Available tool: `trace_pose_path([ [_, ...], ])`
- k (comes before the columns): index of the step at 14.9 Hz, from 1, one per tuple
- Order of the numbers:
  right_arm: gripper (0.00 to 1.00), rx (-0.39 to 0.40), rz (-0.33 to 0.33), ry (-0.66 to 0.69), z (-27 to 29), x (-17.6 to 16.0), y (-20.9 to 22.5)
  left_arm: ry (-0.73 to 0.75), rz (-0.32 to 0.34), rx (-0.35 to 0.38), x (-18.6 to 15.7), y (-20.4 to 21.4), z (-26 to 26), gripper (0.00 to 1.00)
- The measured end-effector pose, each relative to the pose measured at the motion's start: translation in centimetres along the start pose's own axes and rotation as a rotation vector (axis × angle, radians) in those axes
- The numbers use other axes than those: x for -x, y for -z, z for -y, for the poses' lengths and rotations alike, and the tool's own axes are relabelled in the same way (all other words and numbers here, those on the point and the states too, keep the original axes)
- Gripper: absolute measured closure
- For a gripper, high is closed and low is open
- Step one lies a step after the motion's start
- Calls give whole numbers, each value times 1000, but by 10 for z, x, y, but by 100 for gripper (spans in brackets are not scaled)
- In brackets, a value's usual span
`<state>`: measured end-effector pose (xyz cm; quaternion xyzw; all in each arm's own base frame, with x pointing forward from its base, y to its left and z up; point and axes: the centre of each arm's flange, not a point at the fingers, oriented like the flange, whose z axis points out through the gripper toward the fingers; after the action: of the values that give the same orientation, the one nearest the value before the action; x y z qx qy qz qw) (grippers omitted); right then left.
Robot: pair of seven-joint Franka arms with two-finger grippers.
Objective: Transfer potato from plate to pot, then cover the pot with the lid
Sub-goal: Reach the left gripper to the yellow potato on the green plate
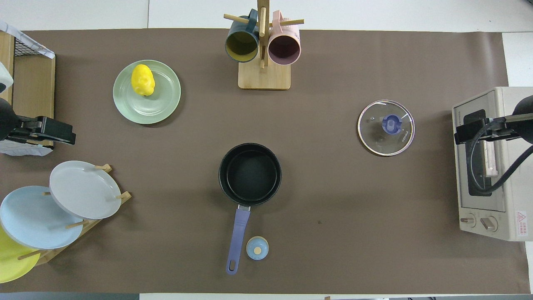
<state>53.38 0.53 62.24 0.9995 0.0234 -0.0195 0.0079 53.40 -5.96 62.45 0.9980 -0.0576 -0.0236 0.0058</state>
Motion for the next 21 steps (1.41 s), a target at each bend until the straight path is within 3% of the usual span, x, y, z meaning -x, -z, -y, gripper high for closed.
trace_pose_path([
  [13,0,0,1,-1,0,0,0,-8,-24,13,-14,-8,-5,0],
  [17,0,0,1,0,0,0,0,24,-13,49,-91,-61,-11,0],
  [21,0,-1,1,0,0,0,0,46,-80,60,-177,-151,-24,0],
])
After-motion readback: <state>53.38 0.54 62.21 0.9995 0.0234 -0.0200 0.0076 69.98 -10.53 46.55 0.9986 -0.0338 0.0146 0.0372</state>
